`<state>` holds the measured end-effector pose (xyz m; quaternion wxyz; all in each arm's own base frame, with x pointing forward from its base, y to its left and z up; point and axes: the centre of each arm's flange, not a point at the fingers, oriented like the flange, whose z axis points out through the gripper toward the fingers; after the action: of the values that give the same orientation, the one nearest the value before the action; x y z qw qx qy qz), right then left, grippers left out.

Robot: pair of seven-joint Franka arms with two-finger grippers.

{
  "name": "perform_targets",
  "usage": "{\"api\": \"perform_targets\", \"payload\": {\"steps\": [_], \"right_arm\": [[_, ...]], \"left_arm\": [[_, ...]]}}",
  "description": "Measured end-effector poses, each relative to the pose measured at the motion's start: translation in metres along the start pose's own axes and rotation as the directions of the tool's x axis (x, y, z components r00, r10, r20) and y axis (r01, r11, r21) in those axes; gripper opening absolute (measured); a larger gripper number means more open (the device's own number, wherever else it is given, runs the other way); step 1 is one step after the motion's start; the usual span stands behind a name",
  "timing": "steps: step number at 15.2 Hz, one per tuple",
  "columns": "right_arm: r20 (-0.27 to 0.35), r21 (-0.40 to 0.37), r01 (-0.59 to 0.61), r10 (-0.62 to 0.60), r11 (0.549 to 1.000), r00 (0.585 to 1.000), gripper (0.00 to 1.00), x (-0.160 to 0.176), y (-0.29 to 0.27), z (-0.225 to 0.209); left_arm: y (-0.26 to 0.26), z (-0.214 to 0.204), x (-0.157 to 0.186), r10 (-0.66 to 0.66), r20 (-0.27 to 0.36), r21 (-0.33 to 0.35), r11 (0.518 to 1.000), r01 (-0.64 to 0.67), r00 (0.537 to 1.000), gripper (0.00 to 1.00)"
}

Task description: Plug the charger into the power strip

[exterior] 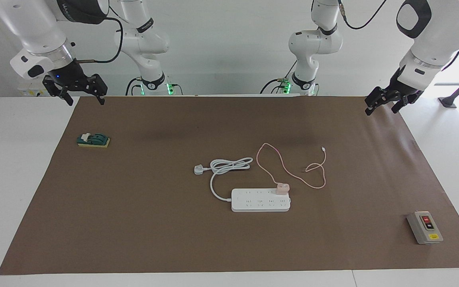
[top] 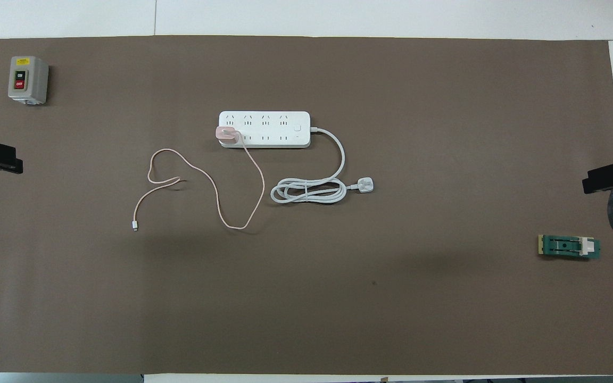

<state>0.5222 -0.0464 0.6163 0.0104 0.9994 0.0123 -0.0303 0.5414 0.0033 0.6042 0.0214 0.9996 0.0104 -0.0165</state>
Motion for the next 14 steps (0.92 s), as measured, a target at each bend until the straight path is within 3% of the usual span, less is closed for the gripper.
{"api": "perform_targets", "payload": {"steps": [14], "right_arm": [[0.000,0.000,0.000,0.000,1.000,1.000,1.00,0.0000,0.0000,0.0000]], "left_arm": [[0.0067,0.0028,-0.0047,0.020,0.035,0.028,0.999,-0.021,0.999,1.00]]}}
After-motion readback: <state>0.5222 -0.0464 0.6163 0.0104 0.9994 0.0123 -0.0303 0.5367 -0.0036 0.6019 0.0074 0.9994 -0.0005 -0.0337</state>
